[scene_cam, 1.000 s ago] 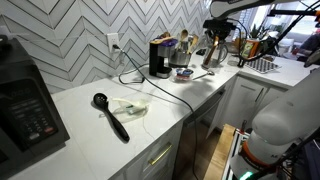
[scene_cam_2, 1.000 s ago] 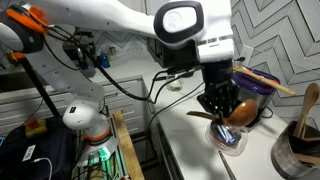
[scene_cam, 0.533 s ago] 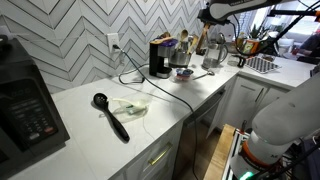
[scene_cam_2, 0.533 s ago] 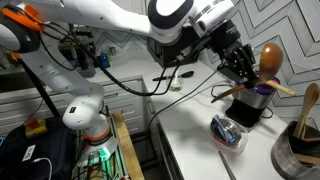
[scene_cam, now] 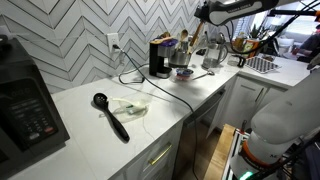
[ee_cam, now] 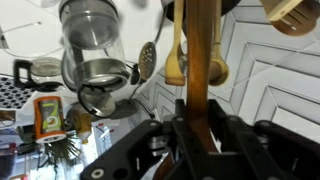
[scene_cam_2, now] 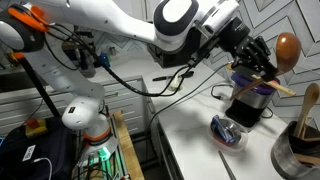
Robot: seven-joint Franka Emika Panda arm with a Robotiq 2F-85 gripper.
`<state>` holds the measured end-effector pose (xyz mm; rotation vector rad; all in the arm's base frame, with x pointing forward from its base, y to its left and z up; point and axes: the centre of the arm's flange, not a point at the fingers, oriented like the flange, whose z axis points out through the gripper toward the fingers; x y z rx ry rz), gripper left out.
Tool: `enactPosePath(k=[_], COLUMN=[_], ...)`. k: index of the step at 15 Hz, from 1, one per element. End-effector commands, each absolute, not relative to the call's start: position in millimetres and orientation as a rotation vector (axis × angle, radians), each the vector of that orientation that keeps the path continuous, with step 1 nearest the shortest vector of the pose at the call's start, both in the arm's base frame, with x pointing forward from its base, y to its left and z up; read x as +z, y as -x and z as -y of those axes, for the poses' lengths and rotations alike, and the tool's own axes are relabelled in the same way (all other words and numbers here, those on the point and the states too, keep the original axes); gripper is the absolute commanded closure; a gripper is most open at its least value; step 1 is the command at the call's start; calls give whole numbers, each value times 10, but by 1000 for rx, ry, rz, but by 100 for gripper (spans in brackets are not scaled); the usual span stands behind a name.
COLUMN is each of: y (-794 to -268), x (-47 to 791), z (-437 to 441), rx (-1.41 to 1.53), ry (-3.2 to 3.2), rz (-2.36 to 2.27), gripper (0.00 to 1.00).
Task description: Put the wooden spoon inside the black container
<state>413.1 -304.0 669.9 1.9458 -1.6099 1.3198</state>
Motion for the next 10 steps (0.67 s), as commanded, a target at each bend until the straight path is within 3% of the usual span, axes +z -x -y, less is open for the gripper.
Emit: enactPosePath(k=[1, 6, 10], y=[-4405, -4521, -4642], x=[6575, 6423, 6487], z=[3285, 3842, 4111], rx=[1576, 1670, 1736], ry=[-1855, -1737, -1540], rz=[1487, 1186, 1242], gripper=[93, 93, 93])
